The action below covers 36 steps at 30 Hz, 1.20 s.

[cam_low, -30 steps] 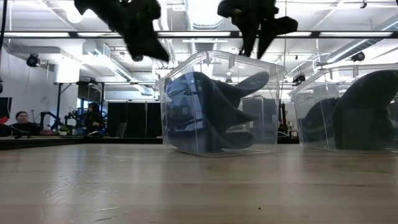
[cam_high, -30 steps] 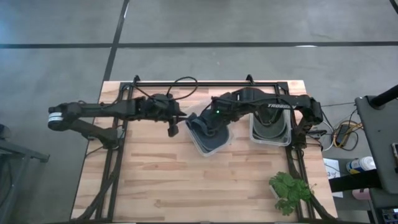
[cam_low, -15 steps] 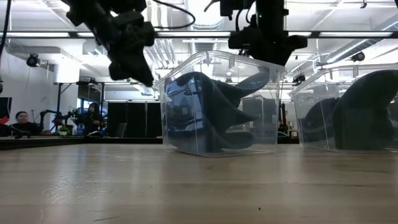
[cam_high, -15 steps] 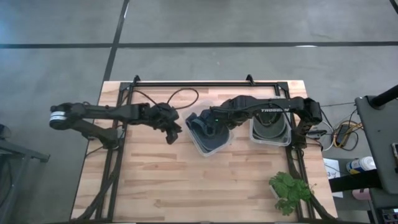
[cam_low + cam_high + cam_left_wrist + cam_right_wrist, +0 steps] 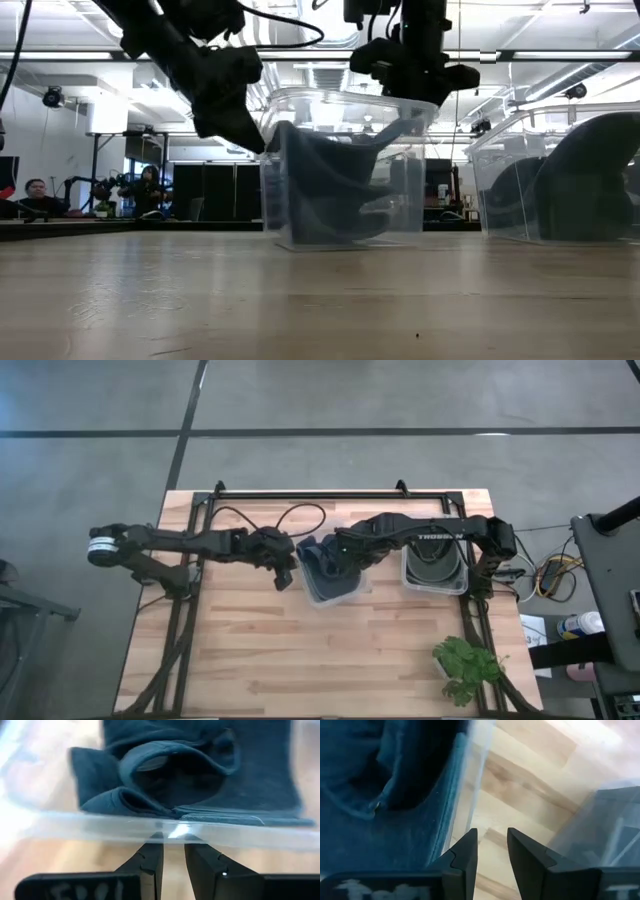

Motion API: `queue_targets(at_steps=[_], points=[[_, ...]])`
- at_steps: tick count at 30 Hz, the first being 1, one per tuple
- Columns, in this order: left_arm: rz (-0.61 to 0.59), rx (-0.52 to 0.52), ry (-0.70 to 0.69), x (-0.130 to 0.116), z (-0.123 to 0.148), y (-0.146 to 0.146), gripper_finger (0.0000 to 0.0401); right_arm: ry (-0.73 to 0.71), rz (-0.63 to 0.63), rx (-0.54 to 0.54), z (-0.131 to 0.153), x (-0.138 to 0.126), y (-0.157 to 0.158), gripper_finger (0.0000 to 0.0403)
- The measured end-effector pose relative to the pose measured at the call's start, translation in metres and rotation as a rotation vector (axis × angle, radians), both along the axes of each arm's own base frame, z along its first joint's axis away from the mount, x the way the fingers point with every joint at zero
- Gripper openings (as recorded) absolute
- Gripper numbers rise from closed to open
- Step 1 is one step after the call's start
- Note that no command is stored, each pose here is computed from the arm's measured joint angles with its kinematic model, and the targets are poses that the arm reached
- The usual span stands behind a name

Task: Pick & Place hat
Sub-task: Adjust the left transparent bin on the table, then adjust the right transparent bin on the table

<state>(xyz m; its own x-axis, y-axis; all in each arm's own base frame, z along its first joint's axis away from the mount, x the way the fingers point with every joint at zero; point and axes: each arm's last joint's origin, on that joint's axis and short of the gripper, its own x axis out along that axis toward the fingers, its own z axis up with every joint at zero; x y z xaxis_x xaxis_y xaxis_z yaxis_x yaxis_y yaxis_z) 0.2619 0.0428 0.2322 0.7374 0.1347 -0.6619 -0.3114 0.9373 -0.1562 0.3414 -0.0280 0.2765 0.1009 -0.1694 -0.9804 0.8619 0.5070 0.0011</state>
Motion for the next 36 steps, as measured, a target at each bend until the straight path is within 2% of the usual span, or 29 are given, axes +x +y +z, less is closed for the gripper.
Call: queue_targets(at_steps=[3, 6, 12, 19, 25, 29, 32, 36], points=[[0.031, 0.109, 0.036, -0.004, 0.001, 0.007, 0.0073, -0.017, 0.0, 0.023, 0.0, 0.002, 0.001, 0.0098], [0.107, 0.177, 0.061, -0.007, 0.002, 0.017, 0.0073, -0.044, 0.004, 0.033, 0.0, 0.005, 0.002, 0.0092], [0.162, 0.184, 0.085, -0.016, 0.005, 0.028, 0.0073, -0.127, -0.014, 0.02, 0.0, 0.012, -0.009, 0.009], [0.171, 0.172, 0.136, -0.026, 0.006, 0.03, 0.0073, -0.183, -0.033, -0.022, 0.002, 0.016, -0.028, 0.0086], [0.206, 0.25, 0.178, -0.029, 0.007, 0.032, 0.0073, -0.244, -0.021, -0.049, 0.004, 0.021, -0.038, 0.0086], [0.221, 0.281, 0.184, -0.03, 0.009, 0.033, 0.0073, -0.225, 0.0, -0.05, 0.005, 0.019, -0.039, 0.0089], [0.22, 0.279, 0.196, -0.032, 0.017, 0.033, 0.0073, -0.154, -0.004, -0.06, 0.013, 0.008, -0.037, 0.0089], [0.237, 0.29, 0.176, -0.037, 0.031, 0.032, 0.0073, -0.156, -0.012, -0.097, 0.04, -0.006, -0.036, 0.0095]])
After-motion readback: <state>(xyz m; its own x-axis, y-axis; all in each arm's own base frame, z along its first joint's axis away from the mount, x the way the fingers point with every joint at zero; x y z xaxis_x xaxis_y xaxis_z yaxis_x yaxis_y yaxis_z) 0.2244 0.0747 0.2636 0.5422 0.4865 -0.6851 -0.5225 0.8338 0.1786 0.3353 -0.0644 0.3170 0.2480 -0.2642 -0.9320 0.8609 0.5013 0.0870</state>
